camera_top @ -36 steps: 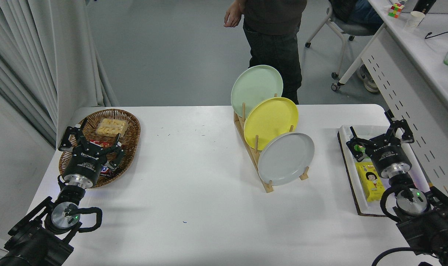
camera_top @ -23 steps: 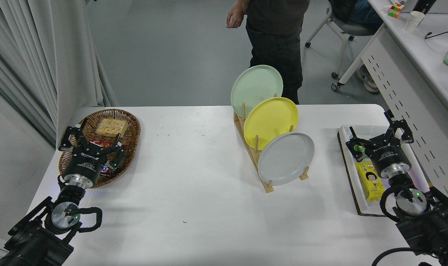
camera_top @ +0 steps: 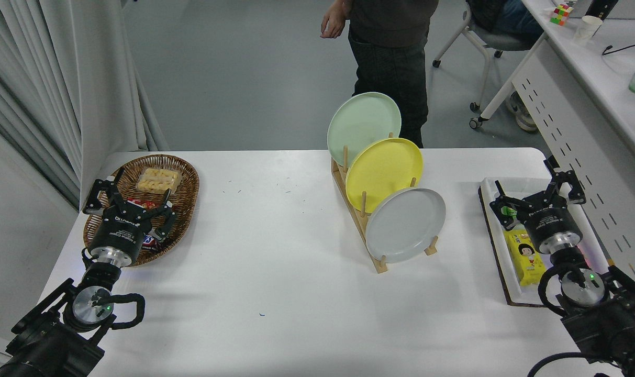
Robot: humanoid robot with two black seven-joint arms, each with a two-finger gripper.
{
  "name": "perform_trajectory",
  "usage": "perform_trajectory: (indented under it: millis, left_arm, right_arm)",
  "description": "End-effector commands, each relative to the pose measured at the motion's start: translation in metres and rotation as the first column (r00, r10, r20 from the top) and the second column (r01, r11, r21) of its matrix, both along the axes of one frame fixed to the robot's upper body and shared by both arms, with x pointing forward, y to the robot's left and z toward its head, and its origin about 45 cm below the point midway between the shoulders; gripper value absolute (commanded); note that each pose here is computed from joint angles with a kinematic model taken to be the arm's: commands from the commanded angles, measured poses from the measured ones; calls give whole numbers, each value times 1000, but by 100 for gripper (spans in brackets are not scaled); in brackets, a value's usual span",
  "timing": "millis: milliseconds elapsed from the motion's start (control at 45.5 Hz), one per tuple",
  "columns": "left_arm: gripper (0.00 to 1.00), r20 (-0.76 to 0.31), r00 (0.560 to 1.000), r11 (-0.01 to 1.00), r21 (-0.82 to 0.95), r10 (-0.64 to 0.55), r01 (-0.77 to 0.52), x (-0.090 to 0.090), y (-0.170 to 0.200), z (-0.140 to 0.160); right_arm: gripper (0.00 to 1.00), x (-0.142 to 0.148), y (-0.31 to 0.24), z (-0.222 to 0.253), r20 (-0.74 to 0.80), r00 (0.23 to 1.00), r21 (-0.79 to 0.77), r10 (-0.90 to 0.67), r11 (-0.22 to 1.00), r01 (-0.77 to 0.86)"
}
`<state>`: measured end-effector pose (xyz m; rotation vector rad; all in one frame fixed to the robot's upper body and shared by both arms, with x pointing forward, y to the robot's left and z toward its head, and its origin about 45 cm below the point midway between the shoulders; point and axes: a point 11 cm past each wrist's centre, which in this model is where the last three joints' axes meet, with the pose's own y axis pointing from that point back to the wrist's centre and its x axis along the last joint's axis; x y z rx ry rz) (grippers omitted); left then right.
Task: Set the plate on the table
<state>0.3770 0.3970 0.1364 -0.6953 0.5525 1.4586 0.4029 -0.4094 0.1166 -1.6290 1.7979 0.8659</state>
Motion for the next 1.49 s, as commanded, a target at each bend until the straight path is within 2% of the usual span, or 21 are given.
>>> perform_trajectory:
  millis: [0,264,1121,1473]
  left_arm:
    - [98,0,1000,1000,0,0,0,0,0,0]
    - [98,-2,1000,1000,0,0,0,-1,0,-1]
    - [98,0,1000,1000,0,0,0,0,0,0]
    - [98,0,1000,1000,0,0,0,0,0,0]
  right_arm:
    - [100,-7,-15,-1,-12,1000,-20,-19,1000,19]
    - [100,3,-13,11,15,1000,-22,-12,1000,13]
    - [100,5,-9,13,23,1000,-22,1,1000,0]
    - [100,17,-9,40,83,996,-52,38,998,-33]
